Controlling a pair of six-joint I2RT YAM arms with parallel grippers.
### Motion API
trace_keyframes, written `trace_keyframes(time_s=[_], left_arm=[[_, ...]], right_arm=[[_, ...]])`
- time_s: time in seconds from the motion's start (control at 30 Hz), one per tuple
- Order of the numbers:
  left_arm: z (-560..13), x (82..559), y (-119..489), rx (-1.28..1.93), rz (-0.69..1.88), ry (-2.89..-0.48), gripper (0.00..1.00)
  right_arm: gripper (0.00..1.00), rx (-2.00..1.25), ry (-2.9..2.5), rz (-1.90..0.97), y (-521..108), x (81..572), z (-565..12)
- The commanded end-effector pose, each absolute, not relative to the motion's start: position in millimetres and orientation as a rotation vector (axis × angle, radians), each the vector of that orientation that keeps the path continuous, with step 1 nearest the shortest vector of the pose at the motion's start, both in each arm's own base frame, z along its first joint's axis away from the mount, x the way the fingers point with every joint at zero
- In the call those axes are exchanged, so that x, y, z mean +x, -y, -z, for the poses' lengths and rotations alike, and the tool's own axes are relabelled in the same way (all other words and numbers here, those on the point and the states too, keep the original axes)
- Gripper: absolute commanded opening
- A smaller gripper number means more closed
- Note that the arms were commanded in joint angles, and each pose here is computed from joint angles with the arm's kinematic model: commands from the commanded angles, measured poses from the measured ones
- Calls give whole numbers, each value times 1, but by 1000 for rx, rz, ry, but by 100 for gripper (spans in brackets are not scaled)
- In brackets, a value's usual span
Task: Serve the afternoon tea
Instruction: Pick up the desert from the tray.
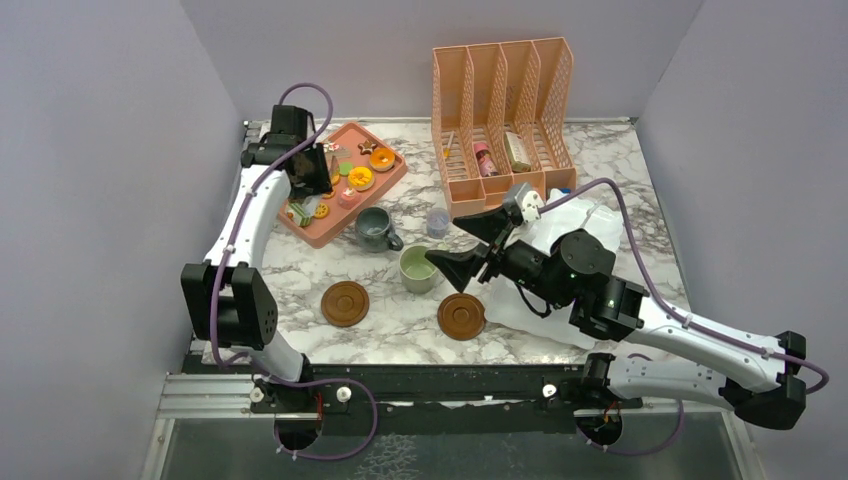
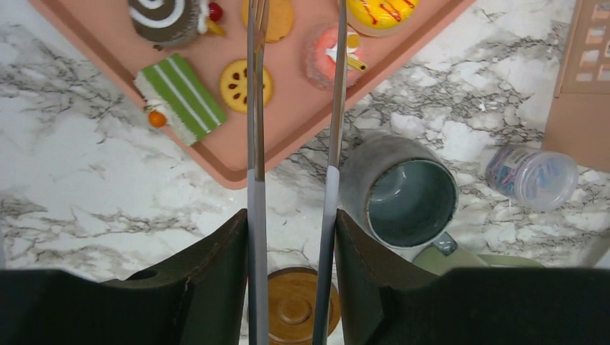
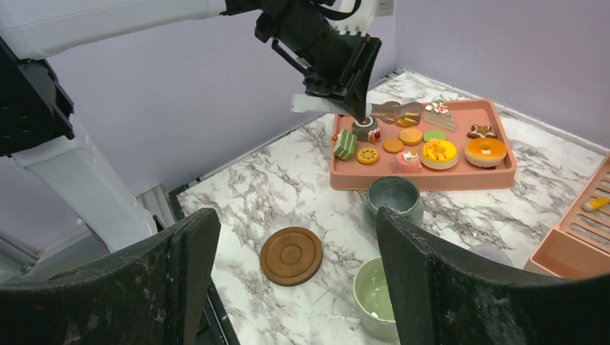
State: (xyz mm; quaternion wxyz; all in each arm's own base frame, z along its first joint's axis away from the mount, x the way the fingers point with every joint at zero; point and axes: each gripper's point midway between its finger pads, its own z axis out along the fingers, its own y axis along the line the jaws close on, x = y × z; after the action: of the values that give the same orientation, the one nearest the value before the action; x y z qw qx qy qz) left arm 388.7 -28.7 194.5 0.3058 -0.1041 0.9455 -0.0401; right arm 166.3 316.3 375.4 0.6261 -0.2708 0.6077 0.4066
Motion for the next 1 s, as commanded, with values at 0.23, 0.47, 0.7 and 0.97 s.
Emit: trace_keyframes(time_s=[0.23, 0.47, 0.7, 0.97], left_arm=[[-212, 413, 68, -145, 167, -2436, 44], [-201, 417, 72, -92, 161, -2465, 44], [-186, 421, 85, -39, 150, -2500, 44], [-184, 425, 94, -4, 115, -2494, 46]], right_arm=[[85, -581, -1382, -887, -315, 177, -388], [85, -586, -1388, -884, -319, 179, -387], [85, -589, -1393, -880, -322, 180, -384], [85, -585, -1389, -868, -320, 181, -385]])
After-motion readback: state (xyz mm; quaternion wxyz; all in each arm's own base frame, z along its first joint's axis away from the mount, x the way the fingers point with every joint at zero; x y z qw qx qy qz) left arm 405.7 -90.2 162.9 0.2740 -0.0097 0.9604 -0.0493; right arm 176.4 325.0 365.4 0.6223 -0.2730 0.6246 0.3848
